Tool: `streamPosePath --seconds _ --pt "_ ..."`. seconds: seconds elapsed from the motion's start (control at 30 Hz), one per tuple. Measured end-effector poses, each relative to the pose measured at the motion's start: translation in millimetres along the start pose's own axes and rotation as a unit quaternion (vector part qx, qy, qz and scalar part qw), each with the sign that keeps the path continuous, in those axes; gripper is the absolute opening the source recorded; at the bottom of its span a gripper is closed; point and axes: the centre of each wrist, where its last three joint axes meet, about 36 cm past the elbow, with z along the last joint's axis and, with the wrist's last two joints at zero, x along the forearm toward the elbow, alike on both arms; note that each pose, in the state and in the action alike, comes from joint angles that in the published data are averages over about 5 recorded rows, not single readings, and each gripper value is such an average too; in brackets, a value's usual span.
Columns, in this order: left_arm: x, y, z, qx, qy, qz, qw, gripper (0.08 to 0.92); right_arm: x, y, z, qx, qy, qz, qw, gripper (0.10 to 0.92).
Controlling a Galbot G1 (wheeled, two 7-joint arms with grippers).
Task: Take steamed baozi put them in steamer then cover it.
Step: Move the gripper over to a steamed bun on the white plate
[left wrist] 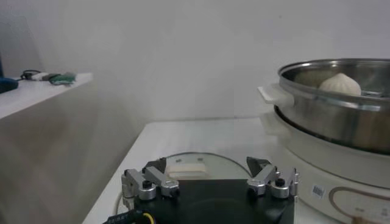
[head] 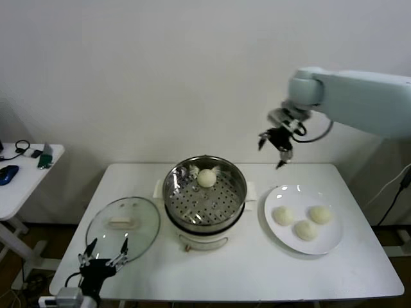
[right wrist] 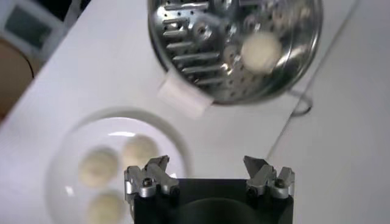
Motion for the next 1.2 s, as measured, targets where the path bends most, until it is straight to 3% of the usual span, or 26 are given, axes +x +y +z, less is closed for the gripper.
streamPosePath --seconds 0.23,0.67,1.2 --pt "0 2 2 0.002 0.001 -0.006 1.000 0.823 -62 40 26 -0.081 0.005 -0.015 0.997 0.823" --pt "0 1 8 0.003 0.008 -0.010 1.000 0.823 -159 62 37 -0.129 0.038 -0.022 0.991 0.823" --pt "1 1 9 -0.003 0.008 -0.009 1.000 0.823 -214 65 32 -0.147 0.049 -0.003 0.988 0.797"
